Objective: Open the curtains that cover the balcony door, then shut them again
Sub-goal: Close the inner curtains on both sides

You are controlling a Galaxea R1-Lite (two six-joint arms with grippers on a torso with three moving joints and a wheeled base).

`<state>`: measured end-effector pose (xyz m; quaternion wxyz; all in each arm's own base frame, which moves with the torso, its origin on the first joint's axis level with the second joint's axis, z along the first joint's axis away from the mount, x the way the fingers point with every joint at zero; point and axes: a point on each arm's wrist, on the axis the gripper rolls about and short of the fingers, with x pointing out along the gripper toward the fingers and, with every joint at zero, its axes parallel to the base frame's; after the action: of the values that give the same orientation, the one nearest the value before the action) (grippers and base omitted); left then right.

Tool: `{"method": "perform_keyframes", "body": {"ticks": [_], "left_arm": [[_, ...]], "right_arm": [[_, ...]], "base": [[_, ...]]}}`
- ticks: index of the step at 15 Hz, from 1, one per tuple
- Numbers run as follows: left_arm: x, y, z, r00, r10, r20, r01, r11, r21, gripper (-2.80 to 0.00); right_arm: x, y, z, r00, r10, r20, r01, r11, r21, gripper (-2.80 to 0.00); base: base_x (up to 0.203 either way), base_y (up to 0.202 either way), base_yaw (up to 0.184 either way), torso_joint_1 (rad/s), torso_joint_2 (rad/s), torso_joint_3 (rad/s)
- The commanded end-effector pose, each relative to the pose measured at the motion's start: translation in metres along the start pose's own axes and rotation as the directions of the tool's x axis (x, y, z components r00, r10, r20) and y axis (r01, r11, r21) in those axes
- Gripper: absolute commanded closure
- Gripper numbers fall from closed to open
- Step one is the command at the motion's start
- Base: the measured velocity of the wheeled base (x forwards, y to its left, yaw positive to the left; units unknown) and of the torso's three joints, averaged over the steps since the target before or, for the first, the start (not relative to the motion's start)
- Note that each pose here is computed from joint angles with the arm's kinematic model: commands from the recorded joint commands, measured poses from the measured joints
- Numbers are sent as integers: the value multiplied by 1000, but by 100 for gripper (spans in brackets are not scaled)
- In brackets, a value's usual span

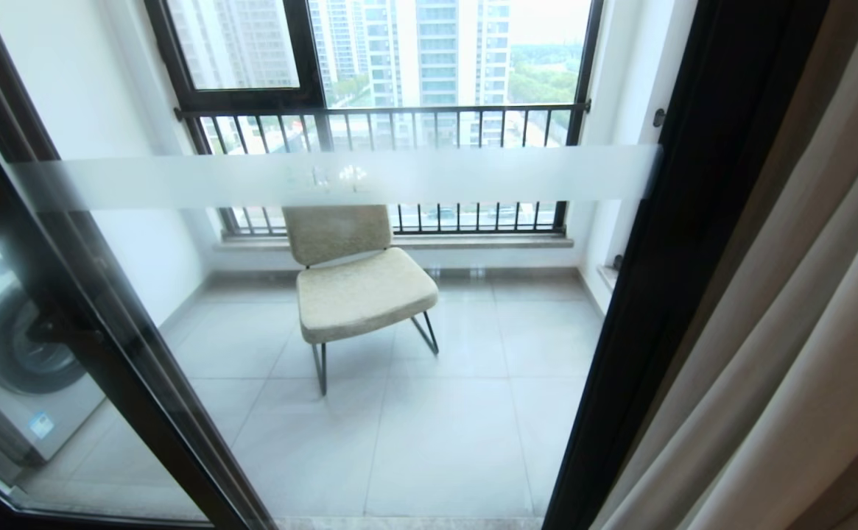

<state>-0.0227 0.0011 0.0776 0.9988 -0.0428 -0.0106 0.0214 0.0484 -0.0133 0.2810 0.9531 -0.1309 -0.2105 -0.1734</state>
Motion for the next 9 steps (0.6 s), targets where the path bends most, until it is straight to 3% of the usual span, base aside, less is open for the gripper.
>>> {"method": "perform_keyframes", "body": {"ticks": [1, 6, 7, 9], "left_arm": [[0, 0, 0, 1000, 0, 1, 0, 1000, -1, 0], [0, 0, 0, 1000, 1, 1, -1, 1000, -1, 0], [0, 0, 0, 1000, 0, 2, 0, 1000, -1, 0], [0, 0, 0, 1000, 1, 1, -1, 1000, -1, 0]], "right_arm": [[23, 1, -9, 999, -16, -46, 16, 1000, -14, -280], [33, 4, -17, 996, -2, -84, 3, 1000, 8, -280], [33, 4, -19, 996, -1, -90, 1, 1000, 8, 0], [35, 5, -21, 994, 4, -109, -3, 1000, 11, 0]], "base": [[0, 0, 0, 0, 0, 0], [0, 0, 0, 0, 0, 0], [0, 0, 0, 0, 0, 0], [0, 0, 0, 0, 0, 0]]}}
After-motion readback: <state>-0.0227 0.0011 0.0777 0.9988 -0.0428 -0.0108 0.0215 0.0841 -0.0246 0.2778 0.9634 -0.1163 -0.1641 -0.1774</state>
